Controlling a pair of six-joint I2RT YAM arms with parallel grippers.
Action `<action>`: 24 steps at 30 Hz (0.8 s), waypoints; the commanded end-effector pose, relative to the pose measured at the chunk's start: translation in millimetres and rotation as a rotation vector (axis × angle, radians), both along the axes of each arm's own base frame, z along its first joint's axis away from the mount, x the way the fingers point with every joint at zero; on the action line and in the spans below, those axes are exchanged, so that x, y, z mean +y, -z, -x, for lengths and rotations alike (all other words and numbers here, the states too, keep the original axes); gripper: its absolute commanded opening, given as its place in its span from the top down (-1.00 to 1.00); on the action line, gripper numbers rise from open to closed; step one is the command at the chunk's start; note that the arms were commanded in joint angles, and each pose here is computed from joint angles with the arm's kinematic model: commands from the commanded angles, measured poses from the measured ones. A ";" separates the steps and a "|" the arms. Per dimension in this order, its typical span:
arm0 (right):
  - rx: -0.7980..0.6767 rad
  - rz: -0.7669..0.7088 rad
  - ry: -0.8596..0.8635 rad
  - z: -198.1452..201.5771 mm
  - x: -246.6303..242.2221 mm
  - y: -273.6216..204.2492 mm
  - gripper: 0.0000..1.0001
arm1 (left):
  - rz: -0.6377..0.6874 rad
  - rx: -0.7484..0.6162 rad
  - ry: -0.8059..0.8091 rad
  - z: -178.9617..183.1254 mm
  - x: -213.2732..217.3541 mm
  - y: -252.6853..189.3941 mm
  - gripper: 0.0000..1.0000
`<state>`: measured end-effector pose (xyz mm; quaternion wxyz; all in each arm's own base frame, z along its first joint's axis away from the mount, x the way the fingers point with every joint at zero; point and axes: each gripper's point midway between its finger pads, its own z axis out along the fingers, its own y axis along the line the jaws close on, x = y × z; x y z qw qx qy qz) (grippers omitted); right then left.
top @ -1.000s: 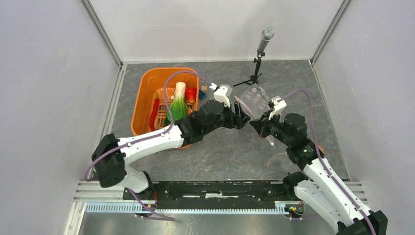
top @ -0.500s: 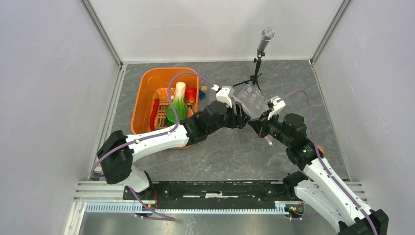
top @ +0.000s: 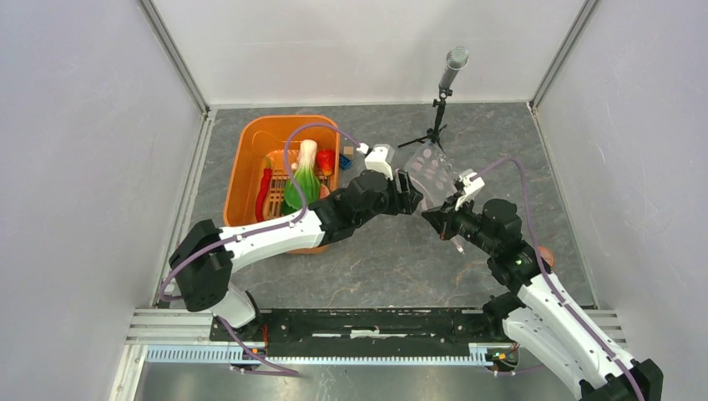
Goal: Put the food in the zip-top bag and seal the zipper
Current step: Open the zipper of the food storage bag at the center of the board.
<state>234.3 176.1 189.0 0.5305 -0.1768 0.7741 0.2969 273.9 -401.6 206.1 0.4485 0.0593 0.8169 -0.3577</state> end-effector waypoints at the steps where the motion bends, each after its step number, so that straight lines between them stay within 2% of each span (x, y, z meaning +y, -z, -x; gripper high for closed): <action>1: -0.067 -0.024 -0.049 3.2 7.6 -14.7 1.00 | 0.049 -0.018 -0.069 -17.9 -3.3 -13.2 -0.44; 8: -0.078 -0.011 -0.065 4.8 10.4 -12.6 1.00 | 0.024 0.022 -0.050 -20.0 -11.7 4.7 -0.35; 16: -0.028 0.055 -0.040 1.6 7.6 8.6 1.00 | 0.049 0.001 0.009 -14.2 -18.8 -13.0 -0.49; 24: -0.033 0.060 -0.042 0.2 10.3 12.0 1.00 | 0.001 0.042 0.042 -9.0 -20.7 5.5 -0.45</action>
